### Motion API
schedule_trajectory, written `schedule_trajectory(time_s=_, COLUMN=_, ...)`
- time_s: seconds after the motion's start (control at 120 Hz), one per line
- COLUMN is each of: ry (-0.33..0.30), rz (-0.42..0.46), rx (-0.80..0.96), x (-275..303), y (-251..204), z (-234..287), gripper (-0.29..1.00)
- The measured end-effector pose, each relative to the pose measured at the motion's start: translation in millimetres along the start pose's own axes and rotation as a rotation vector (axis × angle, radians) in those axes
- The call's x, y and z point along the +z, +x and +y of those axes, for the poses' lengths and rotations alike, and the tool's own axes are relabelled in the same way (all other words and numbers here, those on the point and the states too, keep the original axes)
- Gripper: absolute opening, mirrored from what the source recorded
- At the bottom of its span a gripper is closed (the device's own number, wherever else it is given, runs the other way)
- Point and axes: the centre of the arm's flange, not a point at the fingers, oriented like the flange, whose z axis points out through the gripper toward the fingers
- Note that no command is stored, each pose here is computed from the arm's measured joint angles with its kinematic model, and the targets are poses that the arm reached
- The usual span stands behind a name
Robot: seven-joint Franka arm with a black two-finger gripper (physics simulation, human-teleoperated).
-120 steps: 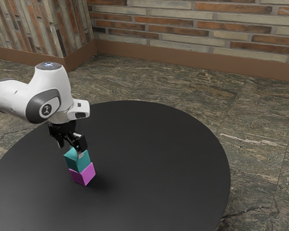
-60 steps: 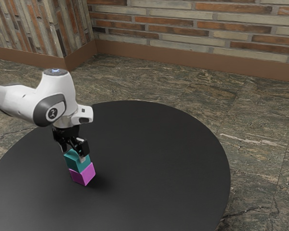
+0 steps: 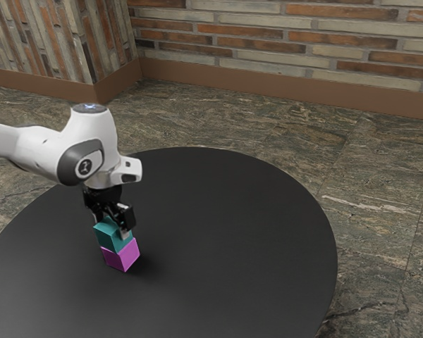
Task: Pick up the blue block with one arm, and put the blue block on the table with one arm
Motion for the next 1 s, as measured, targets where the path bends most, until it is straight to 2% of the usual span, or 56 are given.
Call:
schedule_trajectory(time_s=0.383, ry=-0.011, rz=-0.028, rx=-0.029, x=17, y=5, z=-20, gripper=0.70)
schedule_trajectory(time_s=0.617, ry=-0.010, rz=-0.028, rx=-0.020, x=17, y=7, z=-17, gripper=0.46)
schedule_trajectory(time_s=0.817, ry=-0.003, rz=-0.017, rx=-0.025, x=12, y=9, z=-19, gripper=0.39)
schedule_trajectory(time_s=0.9, ry=0.004, rz=0.013, rx=-0.021, x=-4, y=24, z=-18, gripper=0.39)
schedule_trajectory(time_s=1.0, ry=-0.001, rz=0.037, rx=0.015, x=-19, y=81, z=-5, gripper=0.39)
